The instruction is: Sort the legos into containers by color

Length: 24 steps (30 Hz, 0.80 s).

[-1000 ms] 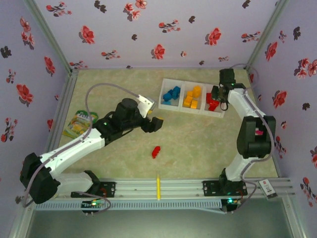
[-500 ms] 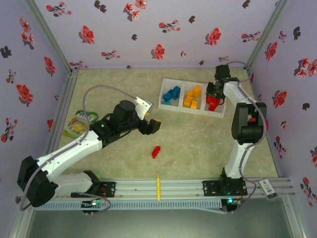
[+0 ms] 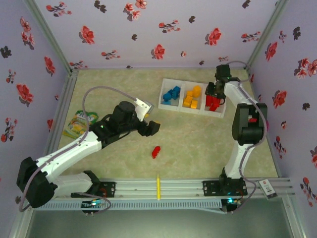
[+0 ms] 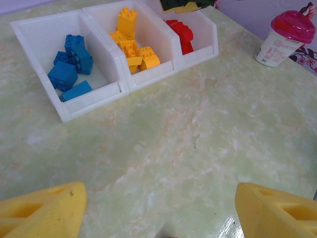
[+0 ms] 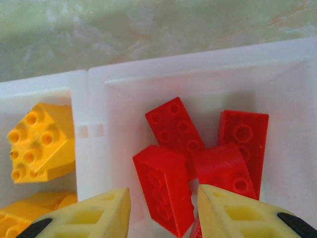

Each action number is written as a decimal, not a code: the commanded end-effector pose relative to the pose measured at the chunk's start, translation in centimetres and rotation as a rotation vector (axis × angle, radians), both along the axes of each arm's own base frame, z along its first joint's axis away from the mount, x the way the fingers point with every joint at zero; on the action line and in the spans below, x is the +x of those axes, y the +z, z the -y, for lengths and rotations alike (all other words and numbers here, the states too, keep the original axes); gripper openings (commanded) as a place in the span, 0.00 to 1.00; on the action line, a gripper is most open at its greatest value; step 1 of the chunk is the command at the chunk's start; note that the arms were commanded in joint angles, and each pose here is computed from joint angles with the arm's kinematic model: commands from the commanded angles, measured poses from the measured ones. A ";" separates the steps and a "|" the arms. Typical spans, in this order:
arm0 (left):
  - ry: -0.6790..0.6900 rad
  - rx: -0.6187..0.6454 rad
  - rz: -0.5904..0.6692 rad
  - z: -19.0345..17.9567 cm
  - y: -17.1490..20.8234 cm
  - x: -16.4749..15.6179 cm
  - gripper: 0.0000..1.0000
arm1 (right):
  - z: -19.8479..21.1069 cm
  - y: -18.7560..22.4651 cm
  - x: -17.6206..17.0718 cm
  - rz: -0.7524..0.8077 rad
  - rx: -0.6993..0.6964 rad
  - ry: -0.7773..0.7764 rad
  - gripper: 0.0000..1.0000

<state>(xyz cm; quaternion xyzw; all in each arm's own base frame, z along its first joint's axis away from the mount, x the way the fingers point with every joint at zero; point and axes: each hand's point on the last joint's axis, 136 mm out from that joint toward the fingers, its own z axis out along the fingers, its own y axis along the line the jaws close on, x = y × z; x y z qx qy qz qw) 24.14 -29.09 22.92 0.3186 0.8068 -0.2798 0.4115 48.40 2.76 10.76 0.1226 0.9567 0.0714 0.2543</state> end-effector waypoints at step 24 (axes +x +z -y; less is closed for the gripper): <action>-0.021 -0.116 -0.307 -2.8 -5.2 -6.8 0.78 | -24.9 -1.9 -24.4 0.023 0.114 0.895 0.68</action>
